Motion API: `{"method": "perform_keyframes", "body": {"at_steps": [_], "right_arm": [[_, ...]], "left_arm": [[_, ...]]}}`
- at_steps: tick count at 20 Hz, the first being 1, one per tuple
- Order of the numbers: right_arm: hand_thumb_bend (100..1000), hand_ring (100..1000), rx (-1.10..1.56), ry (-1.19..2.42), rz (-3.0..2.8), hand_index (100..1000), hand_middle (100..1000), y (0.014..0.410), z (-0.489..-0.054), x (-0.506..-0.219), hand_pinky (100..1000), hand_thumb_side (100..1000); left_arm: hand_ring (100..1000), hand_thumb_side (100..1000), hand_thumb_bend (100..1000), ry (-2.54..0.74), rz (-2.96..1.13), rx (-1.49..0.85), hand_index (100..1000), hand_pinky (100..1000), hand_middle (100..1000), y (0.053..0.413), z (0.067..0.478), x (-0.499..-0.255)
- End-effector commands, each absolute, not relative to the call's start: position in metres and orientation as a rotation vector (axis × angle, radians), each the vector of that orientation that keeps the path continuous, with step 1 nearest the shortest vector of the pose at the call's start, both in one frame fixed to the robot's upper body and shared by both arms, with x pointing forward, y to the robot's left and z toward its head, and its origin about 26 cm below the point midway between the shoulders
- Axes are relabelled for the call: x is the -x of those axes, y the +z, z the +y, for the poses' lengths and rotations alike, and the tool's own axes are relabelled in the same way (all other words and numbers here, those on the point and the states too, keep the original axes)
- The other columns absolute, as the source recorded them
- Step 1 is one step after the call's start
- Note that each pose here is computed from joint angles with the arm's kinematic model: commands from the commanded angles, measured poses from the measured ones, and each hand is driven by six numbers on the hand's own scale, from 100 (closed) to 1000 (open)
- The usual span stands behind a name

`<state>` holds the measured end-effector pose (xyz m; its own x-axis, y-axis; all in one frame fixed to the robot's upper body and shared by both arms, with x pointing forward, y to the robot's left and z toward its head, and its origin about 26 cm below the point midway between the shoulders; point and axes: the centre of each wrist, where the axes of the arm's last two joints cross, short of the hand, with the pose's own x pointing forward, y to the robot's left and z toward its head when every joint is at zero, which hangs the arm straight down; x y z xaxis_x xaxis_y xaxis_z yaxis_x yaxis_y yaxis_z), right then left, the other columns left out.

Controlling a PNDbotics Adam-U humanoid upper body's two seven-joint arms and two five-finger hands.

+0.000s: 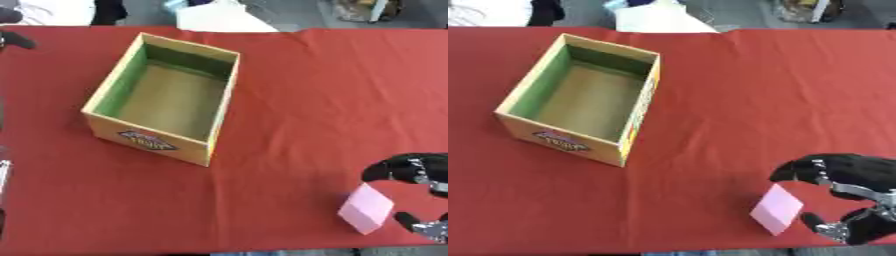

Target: Pick up objects on the table and place them in the box.

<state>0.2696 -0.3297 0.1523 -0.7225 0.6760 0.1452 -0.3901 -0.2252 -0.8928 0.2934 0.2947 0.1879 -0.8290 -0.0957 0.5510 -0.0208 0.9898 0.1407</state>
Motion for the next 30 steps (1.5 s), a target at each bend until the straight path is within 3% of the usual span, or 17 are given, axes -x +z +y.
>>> {"method": "perform_keyframes", "body": {"at_steps": [1, 11, 30], "right_arm": [[100, 897, 0.41, 2.007, -1.319, 976, 902, 0.156, -0.334, -0.273, 938, 214], [177, 908, 0.455, 2.017, -1.283, 987, 917, 0.146, -0.34, -0.279, 942, 290], [269, 898, 0.621, 2.124, -1.385, 971, 909, 0.161, -0.332, -0.281, 911, 272]], "left_arm": [[684, 746, 100, -0.195, -2.568, -0.078, 765, 534, 591, 0.195, 0.294, -0.292], [681, 745, 100, -0.201, -2.565, -0.069, 765, 531, 588, 0.195, 0.293, -0.292], [673, 746, 100, -0.222, -2.558, -0.059, 762, 529, 584, 0.195, 0.291, -0.293]]}}
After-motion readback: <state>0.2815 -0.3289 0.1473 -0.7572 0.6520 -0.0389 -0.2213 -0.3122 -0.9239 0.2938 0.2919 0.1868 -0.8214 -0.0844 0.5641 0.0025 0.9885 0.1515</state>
